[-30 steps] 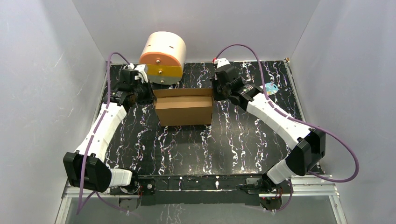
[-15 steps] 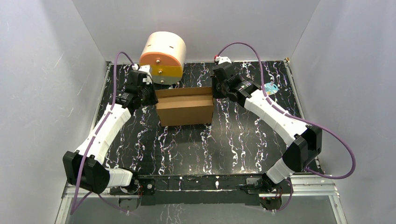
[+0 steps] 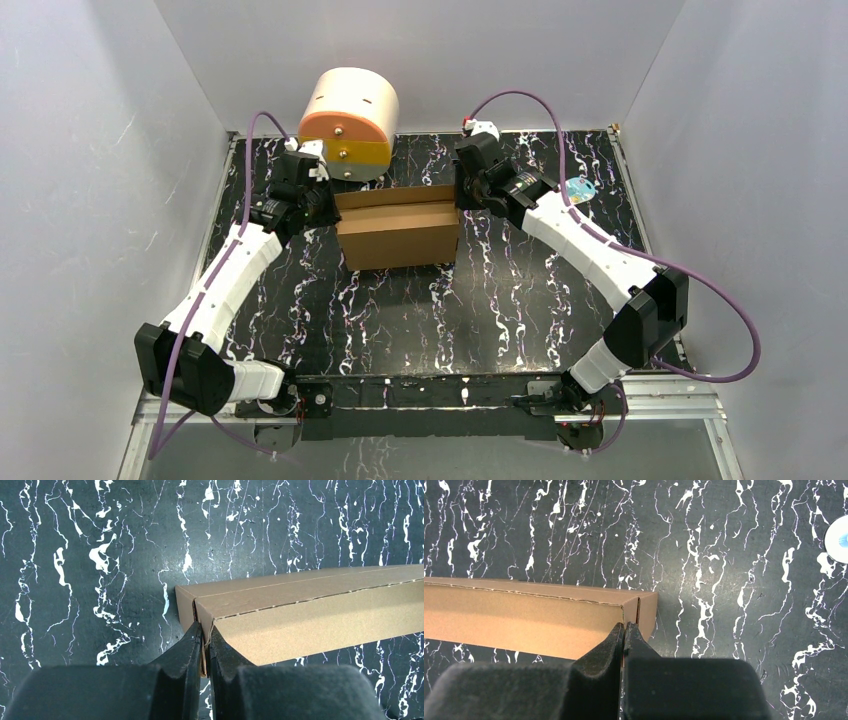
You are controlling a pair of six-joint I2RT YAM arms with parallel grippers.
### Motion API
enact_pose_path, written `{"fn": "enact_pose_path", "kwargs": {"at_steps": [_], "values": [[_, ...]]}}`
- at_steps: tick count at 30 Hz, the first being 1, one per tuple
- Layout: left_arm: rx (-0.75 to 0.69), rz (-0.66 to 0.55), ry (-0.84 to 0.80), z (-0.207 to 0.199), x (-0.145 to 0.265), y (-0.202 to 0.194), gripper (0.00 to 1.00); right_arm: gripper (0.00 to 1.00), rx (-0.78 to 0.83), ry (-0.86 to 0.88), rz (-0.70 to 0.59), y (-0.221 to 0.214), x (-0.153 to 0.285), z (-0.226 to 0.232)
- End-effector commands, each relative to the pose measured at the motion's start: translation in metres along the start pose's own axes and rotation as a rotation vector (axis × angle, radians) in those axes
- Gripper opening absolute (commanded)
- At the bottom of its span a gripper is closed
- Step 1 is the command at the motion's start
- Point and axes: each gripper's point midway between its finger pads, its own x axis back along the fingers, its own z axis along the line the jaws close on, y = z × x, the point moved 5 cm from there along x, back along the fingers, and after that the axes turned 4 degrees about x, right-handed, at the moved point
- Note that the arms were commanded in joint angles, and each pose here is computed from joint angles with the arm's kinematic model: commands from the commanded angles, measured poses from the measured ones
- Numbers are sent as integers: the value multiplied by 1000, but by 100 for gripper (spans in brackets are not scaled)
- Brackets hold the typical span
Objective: Fold the paper box
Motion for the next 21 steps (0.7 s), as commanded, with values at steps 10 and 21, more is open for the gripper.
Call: {"fn": "enact_pose_path", "kwargs": {"at_steps": [10, 21], "values": [[7, 50, -82, -16, 8, -11, 6, 0, -27, 48, -74, -2, -2, 8], [-5, 25, -44, -11, 9, -8, 6, 0, 14, 55, -78, -8, 0, 4]]}}
